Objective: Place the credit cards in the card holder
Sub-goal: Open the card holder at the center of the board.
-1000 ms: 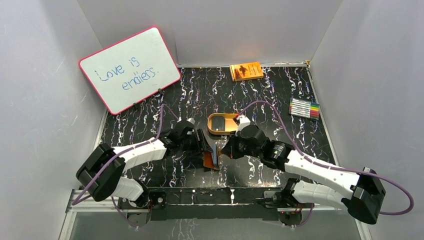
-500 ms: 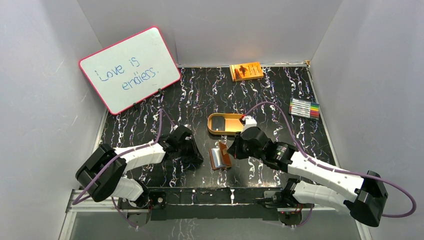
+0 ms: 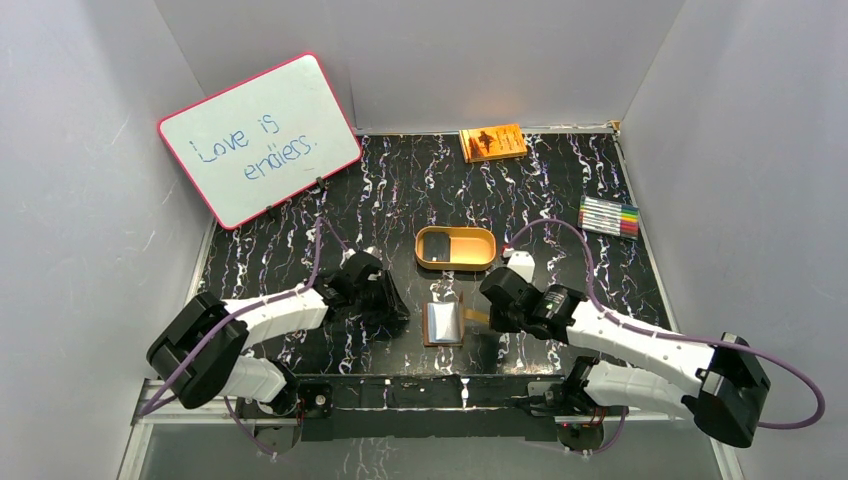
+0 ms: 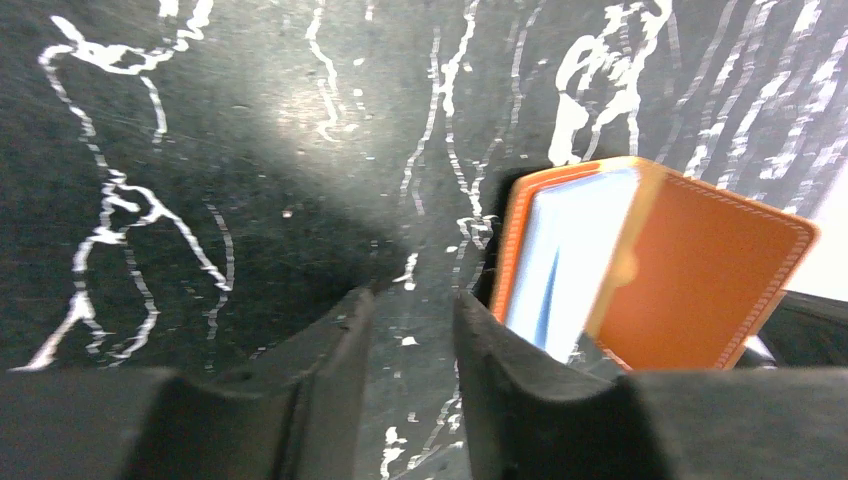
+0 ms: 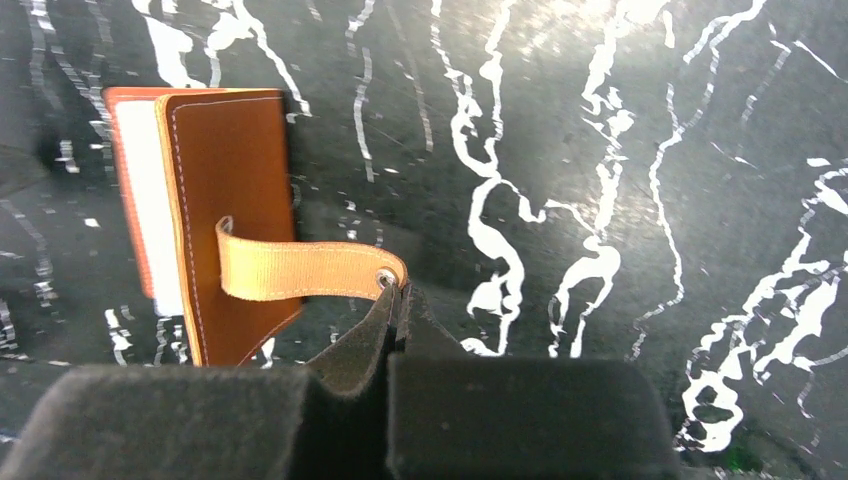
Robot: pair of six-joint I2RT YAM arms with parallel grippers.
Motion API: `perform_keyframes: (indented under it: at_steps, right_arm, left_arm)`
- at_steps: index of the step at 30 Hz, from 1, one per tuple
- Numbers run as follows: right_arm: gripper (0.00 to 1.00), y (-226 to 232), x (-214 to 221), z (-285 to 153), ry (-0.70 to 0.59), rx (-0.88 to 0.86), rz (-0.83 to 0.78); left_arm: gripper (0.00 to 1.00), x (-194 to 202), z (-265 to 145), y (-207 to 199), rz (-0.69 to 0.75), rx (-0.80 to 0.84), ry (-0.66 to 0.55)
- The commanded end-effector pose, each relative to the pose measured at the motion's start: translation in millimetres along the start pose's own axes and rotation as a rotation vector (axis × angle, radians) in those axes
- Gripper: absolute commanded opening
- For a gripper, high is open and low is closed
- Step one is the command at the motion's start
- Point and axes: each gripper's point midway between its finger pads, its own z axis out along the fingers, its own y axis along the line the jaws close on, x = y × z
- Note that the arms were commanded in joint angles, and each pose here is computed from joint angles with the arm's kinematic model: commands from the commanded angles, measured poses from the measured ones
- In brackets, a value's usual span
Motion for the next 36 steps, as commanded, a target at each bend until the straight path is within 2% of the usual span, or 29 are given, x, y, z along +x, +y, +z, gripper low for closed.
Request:
perform_keyframes:
  at_steps: [1, 5, 7, 13, 21, 22, 26, 29, 31, 36]
  right_arm:
    - [0.00, -27.6, 9.2, 4.0, 0.021, 0.140, 0.024]
    - [0.00, -37.9, 21.0, 10.3, 0.070, 0.206, 0.027]
    - [0.00, -40.9, 25.3, 13.0, 0.083, 0.221, 0.029]
    - [0.00, -53.4, 40.6, 22.0, 0.124, 0.259, 0.058]
    - [0.00, -61.7, 55.0, 29.8, 0.155, 0.246, 0.112]
    - [0.02, -62.5, 55.8, 29.5, 0.156, 0.245, 0.115]
    - [0.30, -58.8, 50.0, 22.0, 0.136, 0.214, 0.128]
    - [0.43, -55.2, 39.5, 11.3, 0.100, 0.186, 0.140]
    - [0.49, -49.7, 33.1, 4.6, 0.084, 0.156, 0.150]
    - [0.54, -36.8, 13.1, -19.2, 0.052, 0.107, 0.170]
  left_arm:
    - [0.42, -0.1, -7.4, -21.1, 0.002, 0.121, -0.011]
    - [0.59, -4.3, -13.1, -46.4, 0.001, 0.230, -0.012]
    - [0.63, -7.6, -17.5, -60.7, 0.012, 0.280, -0.011]
    - [0.65, -10.8, -27.1, -94.6, 0.038, 0.380, 0.014]
    - [0.65, 11.2, -17.2, -125.3, 0.104, 0.423, 0.073]
    - [0.65, 13.7, -14.3, -125.9, 0.107, 0.421, 0.079]
    - [0.65, 17.0, -4.6, -123.8, 0.109, 0.399, 0.094]
    - [0.65, 16.3, -0.1, -119.1, 0.111, 0.379, 0.087]
    - [0.65, 16.3, 2.2, -118.2, 0.113, 0.372, 0.089]
    - [0.65, 16.4, 6.7, -117.5, 0.120, 0.360, 0.095]
